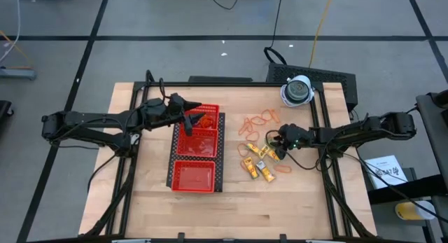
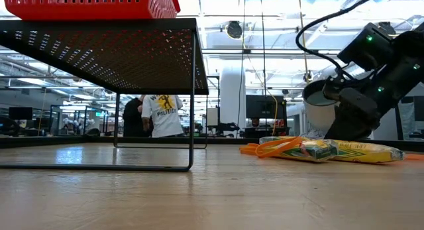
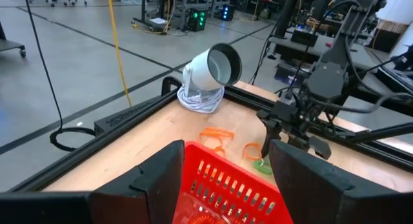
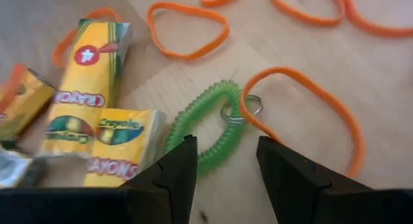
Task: Pick & Place Office Desk Supplies
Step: Put the green spring keychain into the top red basket on the shelf
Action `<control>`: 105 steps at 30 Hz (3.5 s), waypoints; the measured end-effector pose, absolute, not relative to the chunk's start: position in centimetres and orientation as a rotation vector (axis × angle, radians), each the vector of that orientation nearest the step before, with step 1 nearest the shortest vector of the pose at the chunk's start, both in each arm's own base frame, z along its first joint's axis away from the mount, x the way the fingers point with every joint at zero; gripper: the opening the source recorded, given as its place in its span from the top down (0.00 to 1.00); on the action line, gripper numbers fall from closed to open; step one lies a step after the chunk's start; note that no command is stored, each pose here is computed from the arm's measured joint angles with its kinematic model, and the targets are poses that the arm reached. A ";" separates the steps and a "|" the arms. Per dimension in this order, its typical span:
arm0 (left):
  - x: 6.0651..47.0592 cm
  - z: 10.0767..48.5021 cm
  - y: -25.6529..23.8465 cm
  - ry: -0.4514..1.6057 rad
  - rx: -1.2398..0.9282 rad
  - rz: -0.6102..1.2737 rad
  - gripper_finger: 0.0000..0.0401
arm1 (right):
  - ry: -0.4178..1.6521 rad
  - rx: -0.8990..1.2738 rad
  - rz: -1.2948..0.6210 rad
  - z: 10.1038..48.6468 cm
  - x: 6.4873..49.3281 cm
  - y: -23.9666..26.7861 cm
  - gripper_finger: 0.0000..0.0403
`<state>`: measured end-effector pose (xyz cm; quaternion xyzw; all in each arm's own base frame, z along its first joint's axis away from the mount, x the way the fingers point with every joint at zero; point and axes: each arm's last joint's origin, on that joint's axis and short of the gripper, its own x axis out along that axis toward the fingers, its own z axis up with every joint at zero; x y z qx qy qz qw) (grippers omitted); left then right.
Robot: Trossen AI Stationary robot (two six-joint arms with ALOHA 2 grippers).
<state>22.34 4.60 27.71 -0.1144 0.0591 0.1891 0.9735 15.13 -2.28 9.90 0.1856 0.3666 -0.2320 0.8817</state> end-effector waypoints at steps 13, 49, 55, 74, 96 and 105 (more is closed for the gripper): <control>22.4 27.8 4.6 0.108 -0.228 0.380 0.40 | 0.790 0.246 -0.649 9.2 15.0 -2.7 0.64; 22.3 27.7 4.6 0.118 -0.229 0.381 0.40 | 0.286 0.080 -0.453 14.0 17.8 -2.8 0.94; 22.4 27.7 4.6 0.115 -0.229 0.381 0.40 | 0.112 0.049 -0.337 15.8 18.3 -2.6 0.92; 22.4 27.8 4.6 0.104 -0.237 0.381 0.40 | -0.252 -0.014 -0.078 19.4 18.2 -2.1 0.93; 28.7 27.0 1.9 -0.021 -0.145 0.153 0.40 | -0.302 -0.011 -0.003 22.0 22.2 -2.3 0.93; 31.1 27.0 0.8 -0.004 -0.077 0.088 0.40 | -0.291 -0.006 0.059 22.5 25.0 -2.4 0.93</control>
